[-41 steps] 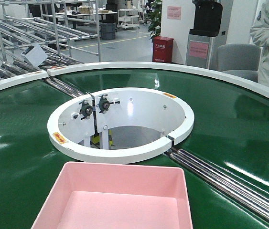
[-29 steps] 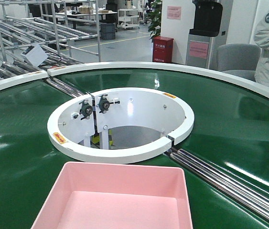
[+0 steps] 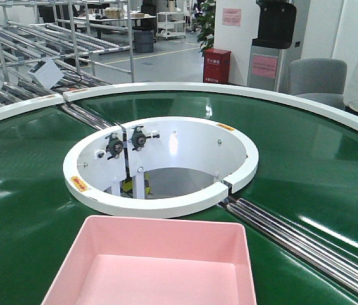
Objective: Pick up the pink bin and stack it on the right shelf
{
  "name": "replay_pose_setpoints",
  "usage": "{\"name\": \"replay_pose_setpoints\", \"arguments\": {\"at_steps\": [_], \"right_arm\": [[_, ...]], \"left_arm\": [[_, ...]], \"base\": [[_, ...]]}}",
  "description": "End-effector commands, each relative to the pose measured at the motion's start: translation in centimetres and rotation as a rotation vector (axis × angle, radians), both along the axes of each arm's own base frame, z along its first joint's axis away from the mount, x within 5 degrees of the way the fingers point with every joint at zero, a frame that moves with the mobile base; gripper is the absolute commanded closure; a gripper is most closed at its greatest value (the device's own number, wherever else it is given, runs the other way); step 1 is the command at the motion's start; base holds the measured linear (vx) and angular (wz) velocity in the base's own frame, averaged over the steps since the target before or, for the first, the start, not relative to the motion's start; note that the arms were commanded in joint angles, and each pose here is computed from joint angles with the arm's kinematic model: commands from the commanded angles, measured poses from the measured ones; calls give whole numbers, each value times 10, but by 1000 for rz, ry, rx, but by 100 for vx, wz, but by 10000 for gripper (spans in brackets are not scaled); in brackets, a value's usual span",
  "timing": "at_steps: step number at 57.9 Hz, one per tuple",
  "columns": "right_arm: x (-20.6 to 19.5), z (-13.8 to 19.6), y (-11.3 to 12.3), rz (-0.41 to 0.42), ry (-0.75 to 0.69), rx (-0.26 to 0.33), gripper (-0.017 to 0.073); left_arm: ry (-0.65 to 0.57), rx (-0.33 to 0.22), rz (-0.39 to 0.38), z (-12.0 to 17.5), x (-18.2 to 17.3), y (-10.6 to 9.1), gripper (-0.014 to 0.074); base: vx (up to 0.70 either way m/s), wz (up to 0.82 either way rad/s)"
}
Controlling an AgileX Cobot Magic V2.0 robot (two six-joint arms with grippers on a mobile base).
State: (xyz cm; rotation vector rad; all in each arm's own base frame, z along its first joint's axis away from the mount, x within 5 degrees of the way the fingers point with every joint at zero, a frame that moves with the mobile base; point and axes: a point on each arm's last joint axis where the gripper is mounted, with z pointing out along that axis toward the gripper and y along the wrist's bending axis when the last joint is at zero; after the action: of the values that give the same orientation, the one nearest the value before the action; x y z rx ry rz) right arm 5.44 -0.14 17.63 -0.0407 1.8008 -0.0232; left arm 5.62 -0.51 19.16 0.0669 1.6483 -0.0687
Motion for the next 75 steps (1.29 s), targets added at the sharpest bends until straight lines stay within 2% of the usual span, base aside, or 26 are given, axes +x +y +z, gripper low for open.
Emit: {"name": "replay_pose_setpoints", "arguments": {"at_steps": [1, 14, 24, 28, 33, 39, 43, 49, 58, 62, 69, 75], "right_arm": [[1, 10, 2, 18, -111, -1, 571], [2, 25, 4, 48, -285, 5, 571], [-4, 56, 8, 92, -560, 17, 571], [-6, 77, 8, 87, -579, 17, 569], [-4, 105, 6, 63, -507, 12, 569], [4, 139, 5, 48, -448, 6, 568], [14, 154, 5, 47, -427, 5, 568], [28, 159, 6, 48, -381, 4, 564], [50, 145, 7, 42, -238, -2, 530], [58, 139, 7, 40, -182, -4, 489], [71, 131, 7, 39, -109, -6, 375], [76, 127, 8, 37, -77, 8, 218]], "left_arm": [[-98, -18, 3, 7, 2, 0, 601], [-211, -27, 9, 17, 1, 1, 601], [-492, -51, 22, 48, -7, 3, 601], [-558, -53, 24, 69, -11, 3, 601], [-574, -27, 25, 104, -15, 3, 599], [-528, 38, 29, 139, -11, 2, 598], [-469, 46, 24, 153, -1, 1, 598], [-345, 51, 15, 152, 18, -1, 591], [-141, 68, 2, 134, 44, -3, 550], [-86, 70, 0, 128, 53, -4, 510], [-32, 70, -1, 122, 67, -5, 389], [27, 70, -3, 114, 77, -6, 285]], "base": [[0, 0], [0, 0], [0, 0], [0, 0], [0, 0], [0, 0], [0, 0], [0, 0], [0, 0], [0, 0], [0, 0], [0, 0]]}}
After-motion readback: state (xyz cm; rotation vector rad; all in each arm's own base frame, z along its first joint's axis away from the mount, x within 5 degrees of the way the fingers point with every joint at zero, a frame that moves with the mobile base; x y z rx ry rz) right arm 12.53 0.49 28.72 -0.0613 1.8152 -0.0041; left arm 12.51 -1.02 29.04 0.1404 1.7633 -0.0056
